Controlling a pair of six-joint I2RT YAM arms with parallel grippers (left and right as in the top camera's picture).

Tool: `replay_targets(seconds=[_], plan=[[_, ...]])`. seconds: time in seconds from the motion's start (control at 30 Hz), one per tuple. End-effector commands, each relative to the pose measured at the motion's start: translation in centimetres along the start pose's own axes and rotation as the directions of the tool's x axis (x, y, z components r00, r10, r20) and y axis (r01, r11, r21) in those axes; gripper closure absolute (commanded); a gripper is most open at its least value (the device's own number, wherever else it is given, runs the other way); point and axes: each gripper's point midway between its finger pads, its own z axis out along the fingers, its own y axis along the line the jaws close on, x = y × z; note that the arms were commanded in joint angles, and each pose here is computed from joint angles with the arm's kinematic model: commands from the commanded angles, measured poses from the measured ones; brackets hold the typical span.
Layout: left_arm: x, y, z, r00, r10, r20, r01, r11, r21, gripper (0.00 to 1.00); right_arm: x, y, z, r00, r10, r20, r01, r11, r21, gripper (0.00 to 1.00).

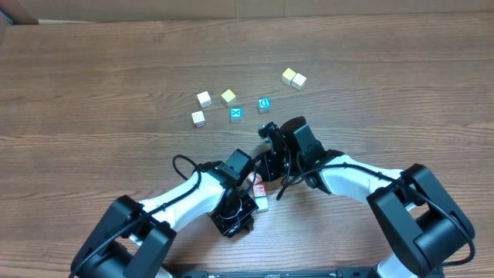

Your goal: Flip 3 blocks

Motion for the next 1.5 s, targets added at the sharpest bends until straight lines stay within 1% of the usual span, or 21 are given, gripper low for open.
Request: replay_targets(seconds=[0.0,0.07,0.23,1.47], plan=[[-1.8,2.1,1.1,0.997,-0.04,0.069,0.045,0.996,-0.076,0.96,-0.9,0.2,0.1,1.0,-0.017,0.014,0.017,1.0,0.01,0.96],[-1.8,2.1,1.1,0.997,-0.04,0.069,0.045,0.996,-0.076,0.96,-0.7,-0.3,0.1,1.0,-0.005,0.011,0.005,0.999,0.038,0.96],[-1.8,2.1,1.1,0.997,-0.04,0.069,0.045,0.996,-0.076,0.96,-0.7,-0.5,0.1,1.0,-0.002,0.01,0.001,0.999,0.05,0.96],[-1.8,2.2,1.1,0.997,-0.042,0.069,0.047,0.996,-0.079,0.96,0.1,-0.8,0.1,1.0,0.018,-0.019,-0.017,0.998,0.061,0.96]])
